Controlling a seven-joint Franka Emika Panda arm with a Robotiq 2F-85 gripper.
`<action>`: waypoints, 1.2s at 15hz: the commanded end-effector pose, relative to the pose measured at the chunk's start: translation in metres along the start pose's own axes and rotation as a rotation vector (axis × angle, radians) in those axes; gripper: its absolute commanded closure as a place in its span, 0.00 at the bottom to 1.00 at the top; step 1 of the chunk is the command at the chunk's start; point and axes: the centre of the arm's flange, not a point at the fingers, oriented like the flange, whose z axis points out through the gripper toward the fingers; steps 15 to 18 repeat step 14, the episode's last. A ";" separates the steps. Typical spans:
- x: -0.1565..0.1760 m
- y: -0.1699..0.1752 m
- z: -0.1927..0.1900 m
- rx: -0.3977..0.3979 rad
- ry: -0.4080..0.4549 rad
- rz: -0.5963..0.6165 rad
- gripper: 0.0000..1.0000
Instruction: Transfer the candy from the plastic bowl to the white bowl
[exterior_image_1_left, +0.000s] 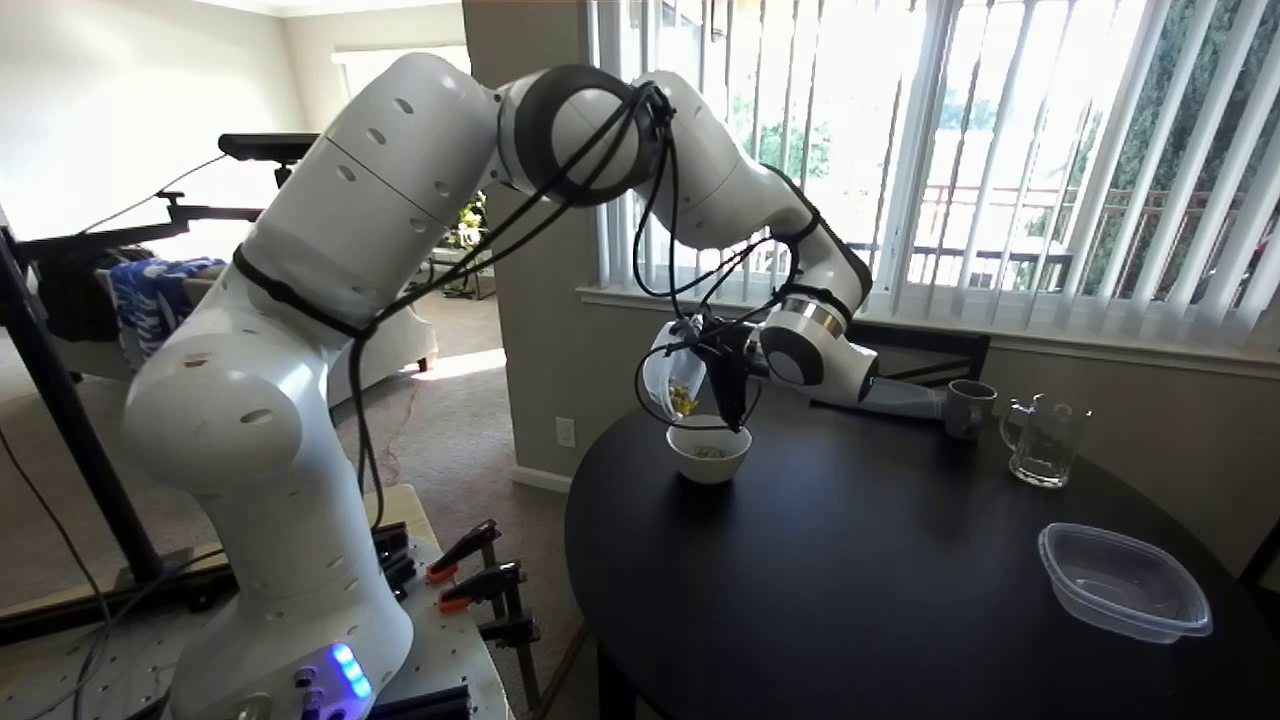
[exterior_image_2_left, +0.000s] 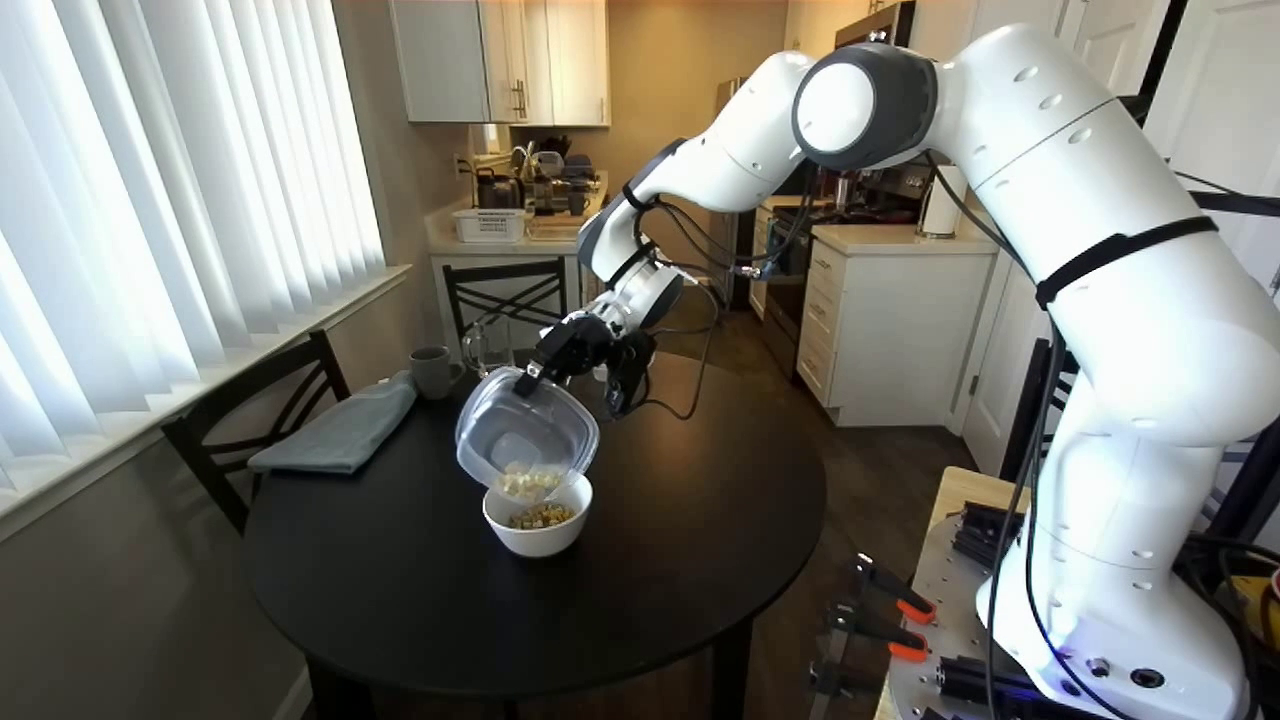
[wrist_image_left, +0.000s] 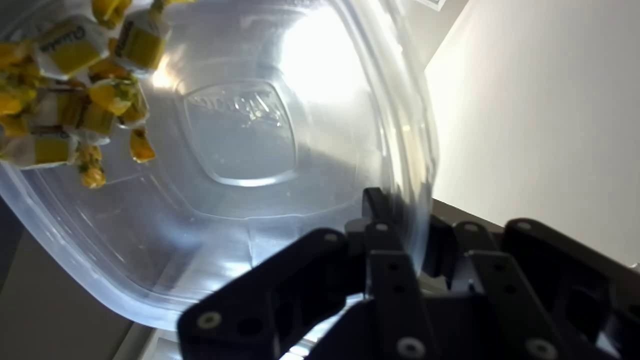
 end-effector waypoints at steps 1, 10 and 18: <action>0.003 -0.004 -0.005 0.050 0.045 0.038 0.95; 0.000 0.000 -0.009 0.073 0.092 0.048 0.95; -0.001 0.000 -0.011 0.071 0.098 0.047 0.95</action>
